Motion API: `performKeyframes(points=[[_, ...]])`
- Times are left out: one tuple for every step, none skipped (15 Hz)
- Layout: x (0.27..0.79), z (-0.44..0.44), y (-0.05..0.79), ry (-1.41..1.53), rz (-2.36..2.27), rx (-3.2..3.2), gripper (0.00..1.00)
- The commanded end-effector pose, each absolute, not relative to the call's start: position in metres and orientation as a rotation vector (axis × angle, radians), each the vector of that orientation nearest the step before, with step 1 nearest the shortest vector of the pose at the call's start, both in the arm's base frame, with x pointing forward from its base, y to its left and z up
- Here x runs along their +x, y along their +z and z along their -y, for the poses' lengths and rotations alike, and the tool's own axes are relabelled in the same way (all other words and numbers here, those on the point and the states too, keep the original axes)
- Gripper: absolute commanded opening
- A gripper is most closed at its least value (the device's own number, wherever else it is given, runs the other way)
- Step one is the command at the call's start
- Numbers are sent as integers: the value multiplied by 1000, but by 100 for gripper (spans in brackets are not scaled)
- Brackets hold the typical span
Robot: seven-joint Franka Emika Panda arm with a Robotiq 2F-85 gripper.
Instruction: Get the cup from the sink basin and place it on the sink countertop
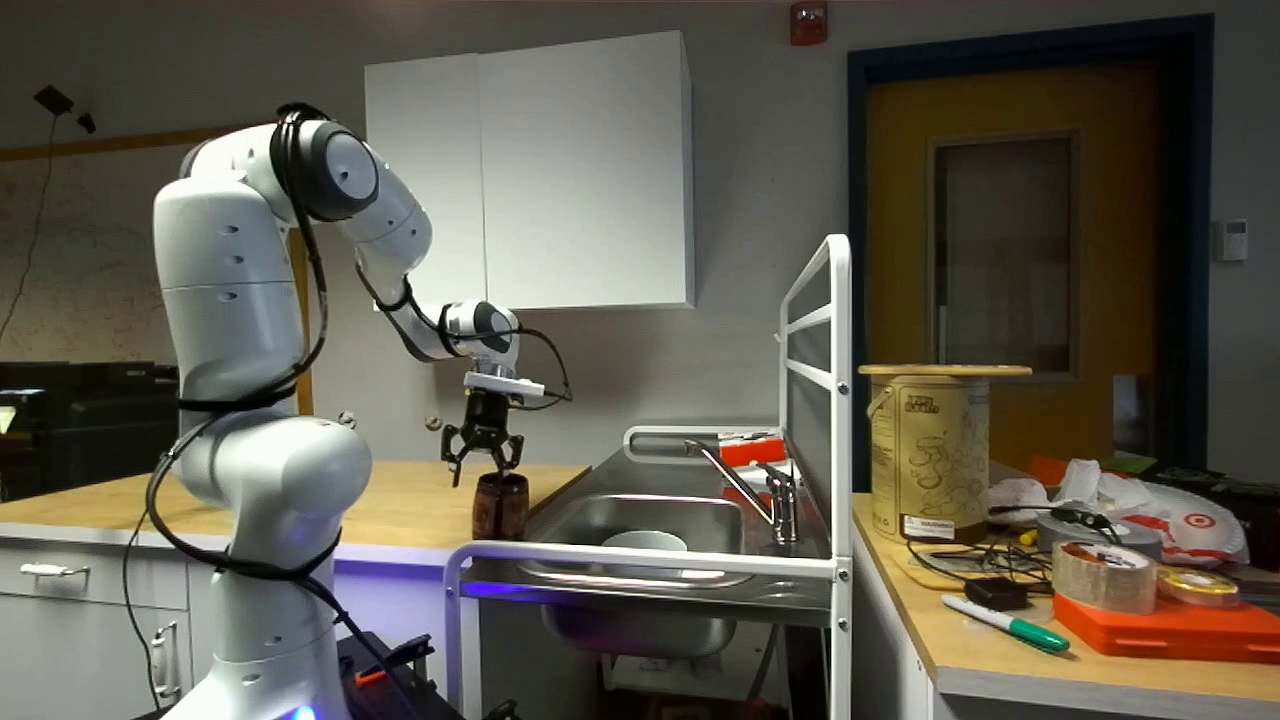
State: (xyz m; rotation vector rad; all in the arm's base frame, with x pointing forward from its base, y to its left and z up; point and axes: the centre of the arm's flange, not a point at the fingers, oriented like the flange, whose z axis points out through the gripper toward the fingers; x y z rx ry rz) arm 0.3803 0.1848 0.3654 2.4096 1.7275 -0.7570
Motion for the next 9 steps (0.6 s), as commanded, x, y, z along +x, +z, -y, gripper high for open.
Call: performKeyframes(points=[[380,-187,373,-742,-1715,2381,100],[377,-189,377,-736,-1711,2368,100],[374,-192,381,-728,-1707,2355,100],[371,-194,384,-717,-1709,2342,100],[368,-196,389,-701,-1707,2328,100],[364,-199,395,-683,-1710,2316,100],[359,-202,404,-662,-1715,2302,100],[355,-205,410,-641,-1717,2289,100],[351,-207,420,-616,-1715,2279,100]])
